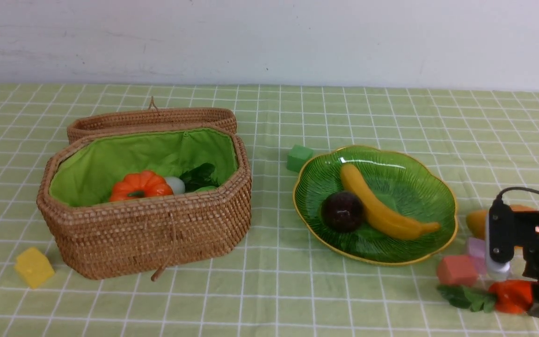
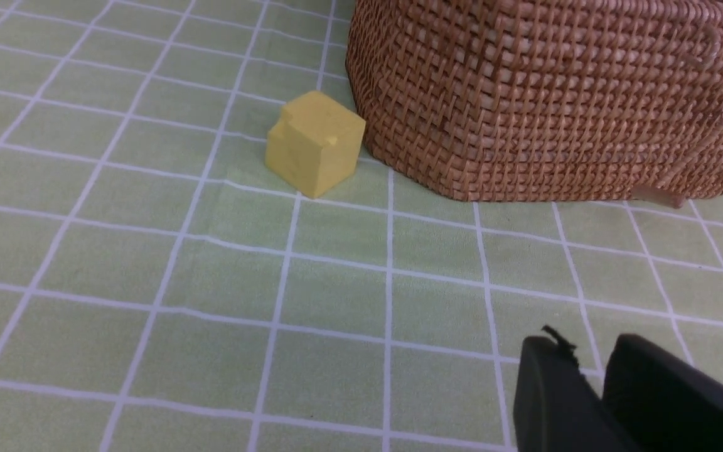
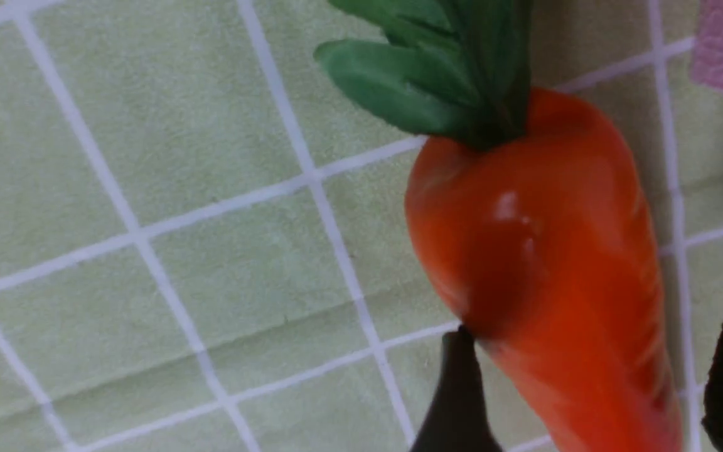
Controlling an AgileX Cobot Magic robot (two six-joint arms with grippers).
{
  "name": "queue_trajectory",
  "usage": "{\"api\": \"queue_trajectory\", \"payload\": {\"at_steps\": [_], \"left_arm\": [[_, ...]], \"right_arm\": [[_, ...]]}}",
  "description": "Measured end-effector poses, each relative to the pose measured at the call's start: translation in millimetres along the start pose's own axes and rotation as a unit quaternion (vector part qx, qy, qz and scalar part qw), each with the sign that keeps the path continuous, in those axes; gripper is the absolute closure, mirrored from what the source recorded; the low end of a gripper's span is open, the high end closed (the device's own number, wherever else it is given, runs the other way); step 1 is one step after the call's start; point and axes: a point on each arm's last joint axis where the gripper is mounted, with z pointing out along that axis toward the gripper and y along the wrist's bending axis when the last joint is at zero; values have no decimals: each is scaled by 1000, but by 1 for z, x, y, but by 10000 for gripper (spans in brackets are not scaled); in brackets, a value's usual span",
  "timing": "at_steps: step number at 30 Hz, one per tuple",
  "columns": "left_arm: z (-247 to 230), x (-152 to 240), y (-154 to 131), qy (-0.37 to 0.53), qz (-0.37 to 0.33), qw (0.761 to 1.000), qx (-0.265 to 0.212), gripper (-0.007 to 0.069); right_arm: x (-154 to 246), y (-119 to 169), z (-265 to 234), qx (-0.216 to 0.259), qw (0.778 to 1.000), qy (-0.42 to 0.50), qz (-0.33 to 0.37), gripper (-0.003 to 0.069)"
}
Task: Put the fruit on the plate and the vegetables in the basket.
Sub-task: Use the right arm to grab a carrot and put it into the left basket
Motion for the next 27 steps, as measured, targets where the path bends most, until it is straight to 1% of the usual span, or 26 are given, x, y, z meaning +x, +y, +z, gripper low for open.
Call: {"api": "queue_trajectory", "payload": {"at_steps": [2,4,5,6,10,12,16,17,19,22,23,24,25,26,27], "left_arm": [[0,0,0,0,0,1000,0,494],[0,0,0,0,0,1000,0,494],[0,0,0,0,0,1000,0,492],[0,0,0,0,0,1000,0,491],[0,0,0,0,0,1000,0,488],[0,0,0,0,0,1000,0,486],[0,0,0,0,0,1000,0,480],[0,0,0,0,0,1000,0,480],[0,0,0,0,0,1000,0,479],[0,0,0,0,0,1000,0,475],[0,0,0,0,0,1000,0,474],[0,0,0,0,0,1000,0,473],[0,0,0,0,0,1000,0,473],[0,0,0,0,0,1000,0,470],[0,0,0,0,0,1000,0,470]], "right_arm": [[-1,1,15,-26,1000,8,-1,196],[-1,1,16,-36,999,8,2,265],[-1,2,16,-39,999,9,3,313],[-1,2,15,-40,999,8,4,333],[-3,4,6,-37,999,-1,10,328],[-11,11,-14,-25,999,-24,7,328],[-43,36,-60,-1,995,-85,-57,328],[-48,40,-62,-2,994,-91,-64,328],[-74,63,-85,8,985,-132,-113,328],[-117,93,-110,12,967,-201,-156,328],[-130,98,-118,15,962,-223,-158,328],[-153,106,-132,21,952,-264,-150,328],[-156,106,-135,23,950,-271,-152,328],[-185,106,-150,35,939,-321,-116,328],[-199,104,-159,42,933,-345,-96,328]]}}
